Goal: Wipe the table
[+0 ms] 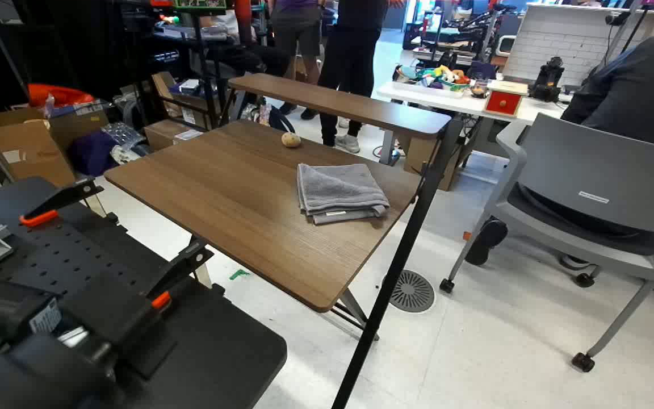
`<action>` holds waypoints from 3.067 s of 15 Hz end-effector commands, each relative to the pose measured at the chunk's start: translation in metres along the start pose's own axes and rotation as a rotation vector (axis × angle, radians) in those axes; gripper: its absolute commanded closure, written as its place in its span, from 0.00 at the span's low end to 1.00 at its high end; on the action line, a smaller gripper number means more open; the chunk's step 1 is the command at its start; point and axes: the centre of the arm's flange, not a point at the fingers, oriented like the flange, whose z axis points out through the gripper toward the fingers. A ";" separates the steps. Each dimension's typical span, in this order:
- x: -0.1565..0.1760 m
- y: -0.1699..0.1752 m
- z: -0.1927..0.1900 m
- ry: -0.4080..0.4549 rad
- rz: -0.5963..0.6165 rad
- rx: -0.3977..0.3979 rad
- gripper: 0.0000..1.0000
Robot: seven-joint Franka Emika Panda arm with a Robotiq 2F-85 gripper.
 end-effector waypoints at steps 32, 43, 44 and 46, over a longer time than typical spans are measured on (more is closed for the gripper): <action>-0.038 -0.028 0.212 0.390 -0.012 -0.199 0.00; 0.034 -0.049 0.357 0.440 0.106 -0.206 0.00; 0.026 -0.056 0.310 0.406 0.103 -0.181 0.00; 0.026 -0.051 0.327 0.389 0.099 -0.189 0.00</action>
